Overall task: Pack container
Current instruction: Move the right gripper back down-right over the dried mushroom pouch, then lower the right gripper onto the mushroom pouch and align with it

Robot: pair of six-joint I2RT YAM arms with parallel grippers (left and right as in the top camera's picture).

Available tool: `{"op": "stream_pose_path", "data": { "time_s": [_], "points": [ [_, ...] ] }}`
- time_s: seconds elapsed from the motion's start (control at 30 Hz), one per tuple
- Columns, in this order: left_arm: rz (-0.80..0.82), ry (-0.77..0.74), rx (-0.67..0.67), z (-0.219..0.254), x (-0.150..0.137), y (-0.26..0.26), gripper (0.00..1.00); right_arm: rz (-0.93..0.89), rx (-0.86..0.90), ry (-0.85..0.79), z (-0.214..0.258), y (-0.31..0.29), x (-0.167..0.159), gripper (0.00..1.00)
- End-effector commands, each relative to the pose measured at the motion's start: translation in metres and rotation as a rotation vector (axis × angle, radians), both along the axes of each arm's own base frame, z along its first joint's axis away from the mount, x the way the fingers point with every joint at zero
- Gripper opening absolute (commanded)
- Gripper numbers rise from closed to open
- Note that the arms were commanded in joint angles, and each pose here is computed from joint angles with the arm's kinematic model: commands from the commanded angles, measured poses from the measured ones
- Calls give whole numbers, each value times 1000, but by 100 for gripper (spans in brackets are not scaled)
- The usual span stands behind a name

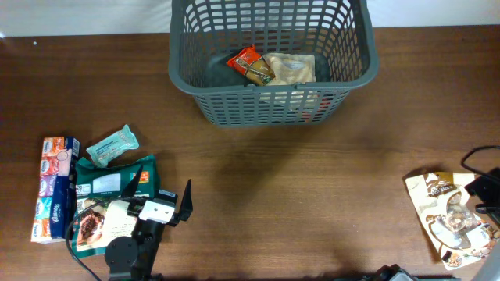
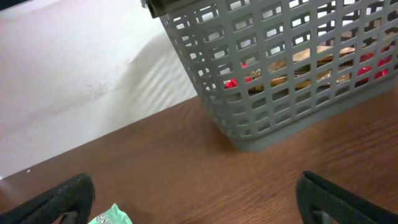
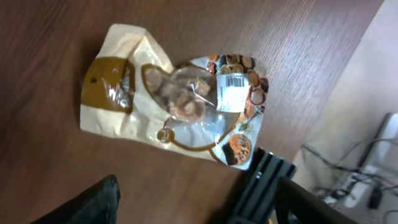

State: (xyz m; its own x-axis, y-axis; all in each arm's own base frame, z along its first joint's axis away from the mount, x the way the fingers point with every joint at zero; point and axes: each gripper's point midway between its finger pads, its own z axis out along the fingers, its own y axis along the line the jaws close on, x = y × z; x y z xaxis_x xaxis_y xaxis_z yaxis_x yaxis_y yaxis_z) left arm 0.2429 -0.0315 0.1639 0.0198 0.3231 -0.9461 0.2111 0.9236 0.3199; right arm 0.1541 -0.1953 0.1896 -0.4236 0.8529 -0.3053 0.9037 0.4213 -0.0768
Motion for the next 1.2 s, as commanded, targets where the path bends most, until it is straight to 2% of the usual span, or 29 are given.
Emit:
{"op": "stream_pose_path", "data": {
  "time_s": [0.0,0.3,0.57,0.73,0.97,1.17],
  "points": [
    [-1,5,-10,-1,0,-1,99,-70,28,-57,-5,-7,-5,80],
    [-1,5,-10,-1,0,-1,99,-144,54,-102,-8,-19,-19,81],
    [-1,5,-10,-1,0,-1,99,-164,102,-80,-42,-12,-22,80],
    [-1,5,-10,-1,0,-1,99,-128,111,-155,-53,-14,-6,81],
    [-1,5,-10,-1,0,-1,99,2,34,-328,-46,-35,34,83],
    [-1,5,-10,-1,0,-1,99,-26,54,-272,-56,-30,22,83]
  ]
}}
